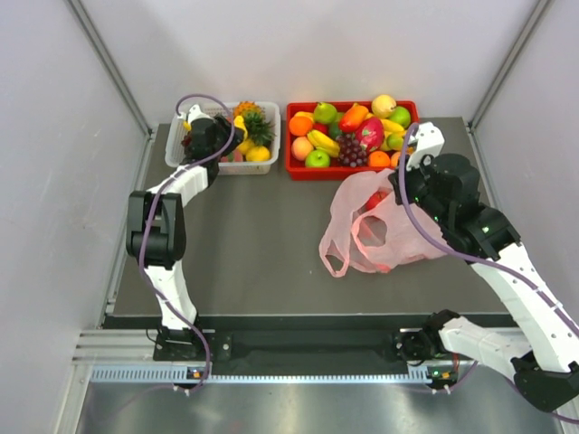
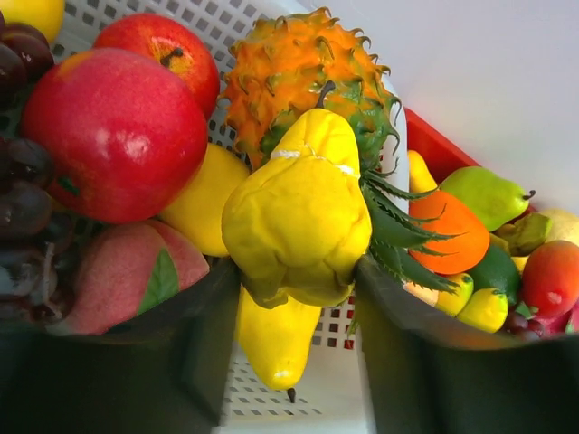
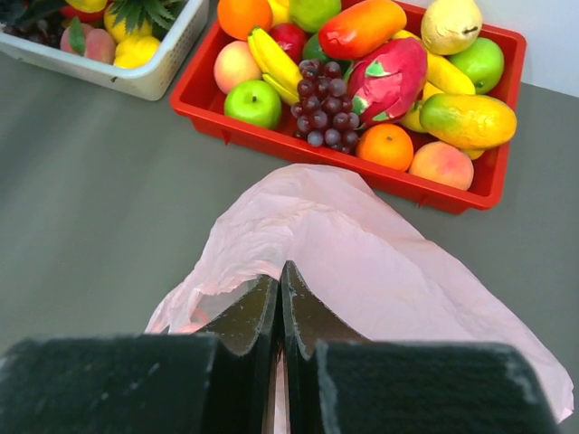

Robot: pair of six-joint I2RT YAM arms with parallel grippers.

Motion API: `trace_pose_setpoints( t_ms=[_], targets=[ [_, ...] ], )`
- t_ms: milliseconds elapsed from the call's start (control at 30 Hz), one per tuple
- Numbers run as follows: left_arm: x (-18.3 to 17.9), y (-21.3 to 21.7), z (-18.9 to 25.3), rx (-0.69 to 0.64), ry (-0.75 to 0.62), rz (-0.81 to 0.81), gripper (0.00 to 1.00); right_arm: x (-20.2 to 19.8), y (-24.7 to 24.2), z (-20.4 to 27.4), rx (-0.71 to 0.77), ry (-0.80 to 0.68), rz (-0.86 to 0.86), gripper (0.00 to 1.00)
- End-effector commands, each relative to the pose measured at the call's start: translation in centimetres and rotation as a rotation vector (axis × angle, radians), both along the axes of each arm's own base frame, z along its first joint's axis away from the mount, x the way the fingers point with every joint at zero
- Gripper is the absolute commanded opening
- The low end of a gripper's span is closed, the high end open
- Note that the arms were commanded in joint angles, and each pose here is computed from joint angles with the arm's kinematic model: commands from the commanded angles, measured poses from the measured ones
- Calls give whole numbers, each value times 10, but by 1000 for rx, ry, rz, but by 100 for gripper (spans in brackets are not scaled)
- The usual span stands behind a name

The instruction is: Untie the knot of the plastic bag and take out the fruit

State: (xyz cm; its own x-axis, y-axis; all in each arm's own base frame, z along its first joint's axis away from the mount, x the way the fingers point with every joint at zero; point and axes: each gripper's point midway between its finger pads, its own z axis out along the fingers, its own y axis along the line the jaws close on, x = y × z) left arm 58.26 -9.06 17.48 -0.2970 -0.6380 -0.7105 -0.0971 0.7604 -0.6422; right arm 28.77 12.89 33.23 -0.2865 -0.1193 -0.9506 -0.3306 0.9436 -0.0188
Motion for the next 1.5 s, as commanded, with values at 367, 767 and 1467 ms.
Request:
trace_pose_setpoints(
  t_ms=[367,767,1467],
  targets=[
    [-11,22,61,14,-108,76,99,-8,2,10,36,-22,38,0],
    [-171,-55,114,-153,-227,-177,95,-35,29,-6,84,77,221,0],
    [-423,-274,38,-95,-151,-992,10,-45,16,-55,30,223,160,0]
  ],
)
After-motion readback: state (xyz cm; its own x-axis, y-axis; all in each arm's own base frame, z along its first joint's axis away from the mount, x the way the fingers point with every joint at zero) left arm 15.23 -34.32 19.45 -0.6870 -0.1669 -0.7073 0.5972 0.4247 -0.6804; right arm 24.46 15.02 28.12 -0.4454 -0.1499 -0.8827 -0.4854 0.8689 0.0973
